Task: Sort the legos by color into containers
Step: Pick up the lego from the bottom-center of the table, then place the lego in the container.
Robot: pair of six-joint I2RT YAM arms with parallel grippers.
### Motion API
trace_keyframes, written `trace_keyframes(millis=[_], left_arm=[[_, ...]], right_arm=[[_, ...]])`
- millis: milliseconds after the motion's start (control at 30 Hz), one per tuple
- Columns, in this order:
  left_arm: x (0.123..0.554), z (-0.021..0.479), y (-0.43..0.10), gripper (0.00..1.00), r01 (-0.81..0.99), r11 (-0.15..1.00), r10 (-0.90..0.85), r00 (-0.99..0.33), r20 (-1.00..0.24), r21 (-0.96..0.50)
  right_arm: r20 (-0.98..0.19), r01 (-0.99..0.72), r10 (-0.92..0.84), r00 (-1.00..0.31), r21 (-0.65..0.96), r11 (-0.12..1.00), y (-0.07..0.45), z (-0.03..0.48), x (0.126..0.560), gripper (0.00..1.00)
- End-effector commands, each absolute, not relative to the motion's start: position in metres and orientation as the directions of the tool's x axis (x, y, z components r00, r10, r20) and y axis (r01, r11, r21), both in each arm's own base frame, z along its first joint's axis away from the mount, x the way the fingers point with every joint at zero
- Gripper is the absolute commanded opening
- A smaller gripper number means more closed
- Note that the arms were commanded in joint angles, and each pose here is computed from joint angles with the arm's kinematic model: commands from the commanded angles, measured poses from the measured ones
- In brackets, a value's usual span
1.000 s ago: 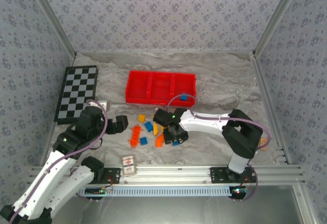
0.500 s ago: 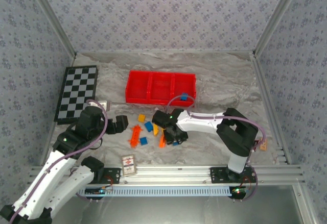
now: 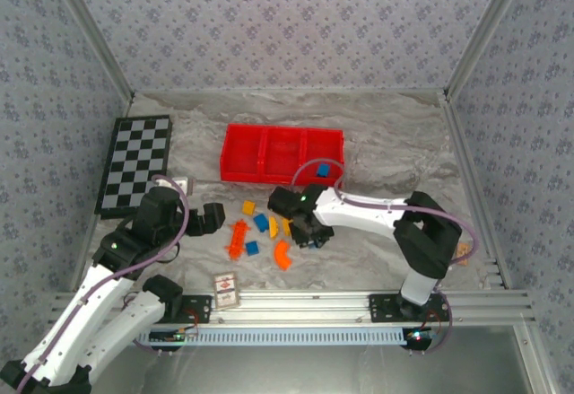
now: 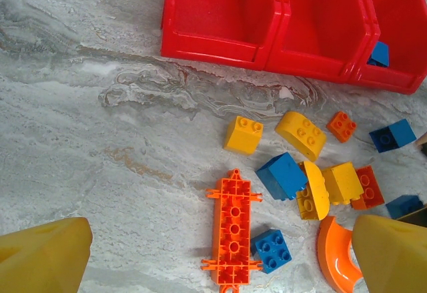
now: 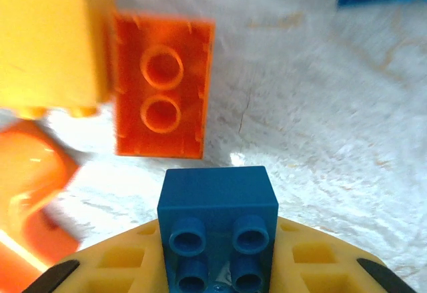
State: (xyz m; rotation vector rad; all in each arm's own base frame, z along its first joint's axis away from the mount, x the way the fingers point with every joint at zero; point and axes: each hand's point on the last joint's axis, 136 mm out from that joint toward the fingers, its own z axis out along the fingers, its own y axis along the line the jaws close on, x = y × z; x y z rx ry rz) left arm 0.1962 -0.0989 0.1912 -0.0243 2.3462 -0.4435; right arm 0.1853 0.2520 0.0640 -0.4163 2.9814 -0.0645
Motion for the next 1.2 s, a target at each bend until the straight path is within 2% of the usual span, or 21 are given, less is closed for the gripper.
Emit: trace_keyframes(millis=[0, 300, 467, 600, 767, 933, 1167], left_arm=[[0.196, 0.191, -0.101, 1.0, 0.114, 0.939, -0.143, -0.729, -0.669, -0.325], [0.194, 0.194, -0.1, 1.0, 0.117, 0.937, -0.149, -0.722, -0.676, -0.331], [0.193, 0.196, -0.1, 1.0, 0.124, 0.934, -0.151, -0.715, -0.683, -0.336], [0.192, 0.197, -0.1, 1.0, 0.127, 0.933, -0.15, -0.712, -0.686, -0.336], [0.191, 0.198, -0.101, 1.0, 0.134, 0.933, -0.144, -0.709, -0.69, -0.333], [0.191, 0.198, -0.101, 1.0, 0.135, 0.935, -0.142, -0.706, -0.694, -0.328], [0.191, 0.198, -0.101, 1.0, 0.134, 0.935, -0.142, -0.706, -0.694, -0.329]], right_arm=[[-0.231, -0.279, -0.288, -0.93, -0.072, 0.958, 0.243, 0.111, 0.216, 0.29], [-0.416, -0.242, -0.222, -0.882, -0.006, 0.97, 0.229, 0.176, 0.34, 0.29], [-0.425, -0.229, -0.201, -0.882, 0.013, 0.973, 0.225, 0.176, 0.397, 0.29], [-0.39, -0.211, -0.179, -0.903, 0.04, 0.977, 0.223, 0.154, 0.433, 0.29], [-0.331, -0.187, -0.151, -0.932, 0.08, 0.979, 0.223, 0.119, 0.457, 0.29], [-0.302, -0.176, -0.142, -0.943, 0.09, 0.98, 0.224, 0.1, 0.461, 0.3], [-0.287, -0.169, -0.138, -0.948, 0.086, 0.982, 0.22, 0.094, 0.458, 0.39]])
